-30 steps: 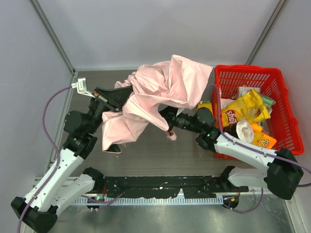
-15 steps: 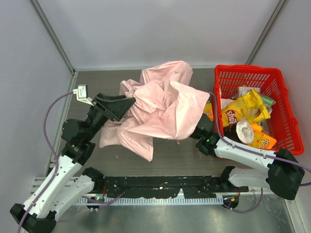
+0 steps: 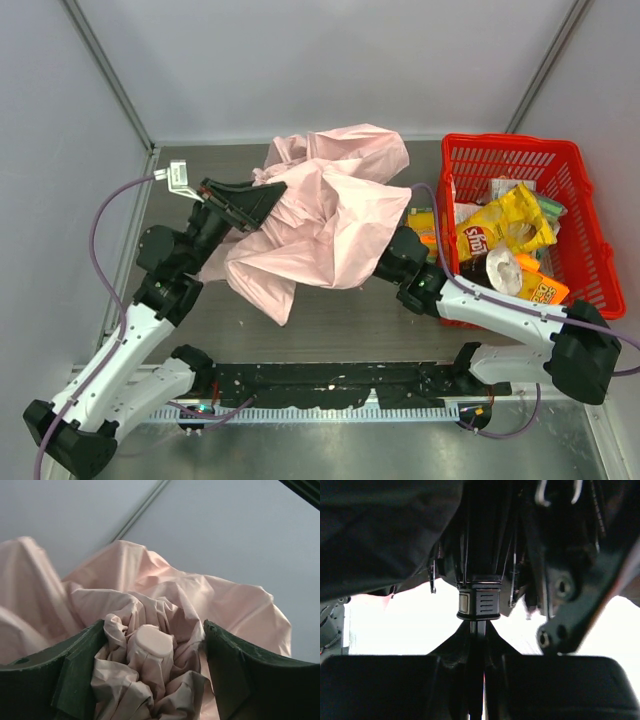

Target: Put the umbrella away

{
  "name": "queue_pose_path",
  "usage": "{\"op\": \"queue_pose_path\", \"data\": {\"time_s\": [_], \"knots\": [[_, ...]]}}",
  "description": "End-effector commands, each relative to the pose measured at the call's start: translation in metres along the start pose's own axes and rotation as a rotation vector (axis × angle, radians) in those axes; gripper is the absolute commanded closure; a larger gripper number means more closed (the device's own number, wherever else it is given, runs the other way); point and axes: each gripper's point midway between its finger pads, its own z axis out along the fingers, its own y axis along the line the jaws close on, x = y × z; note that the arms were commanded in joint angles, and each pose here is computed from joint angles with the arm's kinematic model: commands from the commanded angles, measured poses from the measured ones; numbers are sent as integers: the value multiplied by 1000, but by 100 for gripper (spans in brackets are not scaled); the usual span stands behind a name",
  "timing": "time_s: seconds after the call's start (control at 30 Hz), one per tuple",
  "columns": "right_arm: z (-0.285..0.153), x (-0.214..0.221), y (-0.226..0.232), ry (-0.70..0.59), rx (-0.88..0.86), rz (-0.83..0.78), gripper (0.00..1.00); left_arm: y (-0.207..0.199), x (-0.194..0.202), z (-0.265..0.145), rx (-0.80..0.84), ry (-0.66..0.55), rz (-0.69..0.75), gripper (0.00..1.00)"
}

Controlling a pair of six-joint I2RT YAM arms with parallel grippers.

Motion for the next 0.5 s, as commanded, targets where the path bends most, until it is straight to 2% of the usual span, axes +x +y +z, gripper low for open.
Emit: {"op": "queue_pose_path", "data": {"time_s": [0.0,0.1,0.2,0.3,0.33,0.37,0.43,0.47], "knots": [[16,-28,1,-53,25,-86,99,-7,-16,11,7,-82,65,27],[19,-27,5,-56,17,-82,99,0,-22,14,-25,-124,71,49],[19,-28,9,-58,-10,-68,99,-4,-26,15,-14,-131,80,77],[18,-18,7,-15,-8,-28,99,-1,-26,14,-43,-121,85,97],[17,-14,4,-2,6,3,95,-2,-28,12,-51,-125,80,100],[14,-6,-1,21,20,24,79,1,-28,11,-72,-123,70,100],[8,9,-4,64,51,65,56,7,-28,9,-122,-119,38,100],[2,20,-6,94,73,77,52,11,-27,8,-148,-112,26,100]]}}
